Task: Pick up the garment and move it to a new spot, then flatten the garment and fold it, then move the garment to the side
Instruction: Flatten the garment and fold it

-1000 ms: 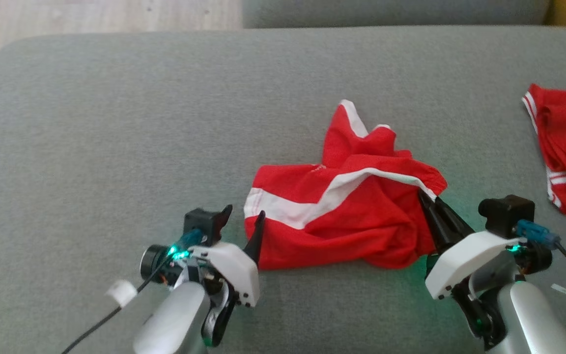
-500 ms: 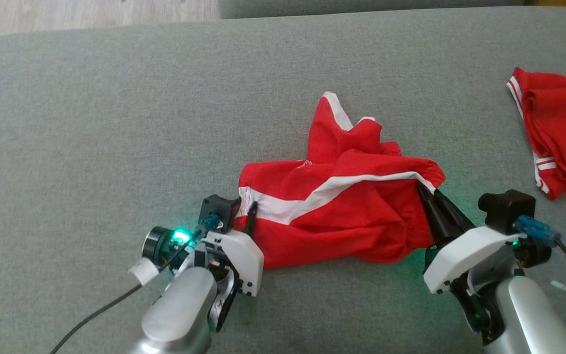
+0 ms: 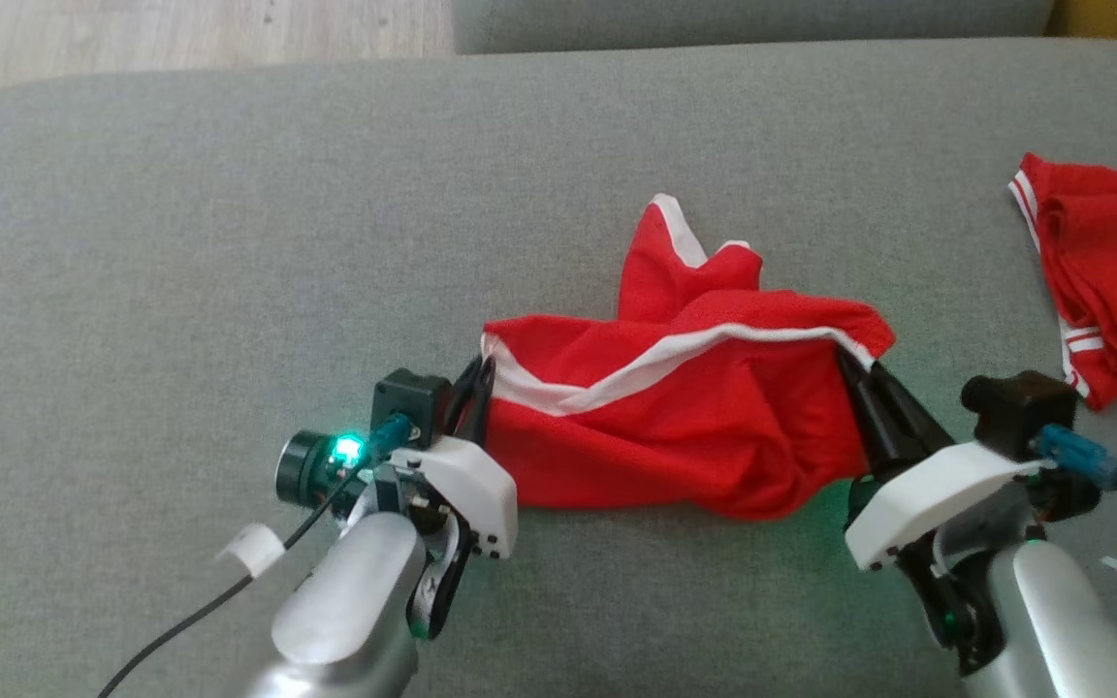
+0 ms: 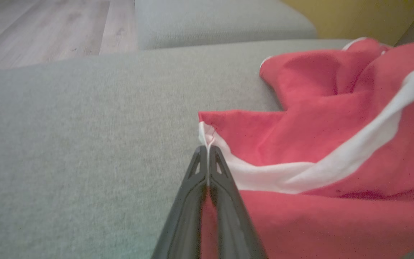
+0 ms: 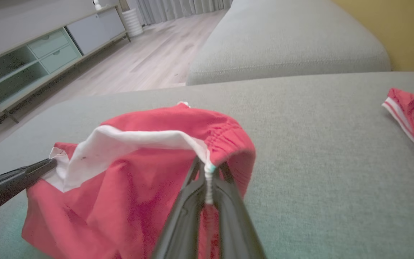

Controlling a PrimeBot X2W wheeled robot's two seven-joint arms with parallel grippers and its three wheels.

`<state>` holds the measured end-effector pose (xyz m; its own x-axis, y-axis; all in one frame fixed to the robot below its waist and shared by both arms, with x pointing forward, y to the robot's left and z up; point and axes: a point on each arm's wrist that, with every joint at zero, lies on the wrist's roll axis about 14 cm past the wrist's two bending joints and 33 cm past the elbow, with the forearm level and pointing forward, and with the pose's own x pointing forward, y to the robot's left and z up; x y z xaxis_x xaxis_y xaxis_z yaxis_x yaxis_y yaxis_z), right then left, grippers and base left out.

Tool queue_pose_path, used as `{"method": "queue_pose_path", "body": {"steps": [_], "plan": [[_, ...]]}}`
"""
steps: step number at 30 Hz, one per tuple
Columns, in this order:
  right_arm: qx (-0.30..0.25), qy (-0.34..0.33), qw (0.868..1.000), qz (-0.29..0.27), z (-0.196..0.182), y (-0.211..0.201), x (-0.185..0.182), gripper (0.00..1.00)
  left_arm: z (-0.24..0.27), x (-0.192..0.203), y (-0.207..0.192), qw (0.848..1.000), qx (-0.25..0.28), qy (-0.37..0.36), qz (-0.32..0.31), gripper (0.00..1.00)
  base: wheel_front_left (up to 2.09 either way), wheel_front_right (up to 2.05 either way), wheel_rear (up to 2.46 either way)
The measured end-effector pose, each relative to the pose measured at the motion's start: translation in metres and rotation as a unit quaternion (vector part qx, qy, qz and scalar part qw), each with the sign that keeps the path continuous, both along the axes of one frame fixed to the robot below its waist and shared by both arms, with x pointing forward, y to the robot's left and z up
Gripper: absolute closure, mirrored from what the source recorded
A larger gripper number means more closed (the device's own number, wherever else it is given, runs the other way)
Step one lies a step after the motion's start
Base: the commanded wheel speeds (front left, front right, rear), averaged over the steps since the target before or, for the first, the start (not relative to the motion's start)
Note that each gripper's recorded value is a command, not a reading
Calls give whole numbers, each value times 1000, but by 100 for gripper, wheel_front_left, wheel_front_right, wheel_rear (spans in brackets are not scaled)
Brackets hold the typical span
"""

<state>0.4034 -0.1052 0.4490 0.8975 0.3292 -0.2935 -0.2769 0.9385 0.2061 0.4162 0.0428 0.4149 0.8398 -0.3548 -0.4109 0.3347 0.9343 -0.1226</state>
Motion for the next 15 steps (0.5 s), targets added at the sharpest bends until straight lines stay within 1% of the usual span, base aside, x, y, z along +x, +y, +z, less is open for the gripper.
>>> {"method": "queue_pose_path", "body": {"steps": [4,8,9,10,11,13,15], "plan": [[4,-42,999,-12,24,-7,5,100,37,10,-1,998,-31,-62,9,100,0,0,0],[15,-96,995,-13,60,-7,7,100,87,14,2,989,-66,-134,16,100,0,0,0],[15,-96,995,-13,60,-7,7,100,87,14,2,989,-66,-134,16,100,0,0,0],[16,-130,991,-11,83,-8,7,100,113,13,10,981,-78,-173,26,100,0,0,0],[16,-130,991,-11,83,-8,7,100,113,13,10,981,-78,-173,26,100,0,0,0],[12,-166,986,-11,109,-12,5,100,139,9,21,973,-86,-210,34,100,0,0,0],[10,-199,980,-8,135,-14,0,100,171,5,33,962,-91,-255,42,100,0,0,0]]}}
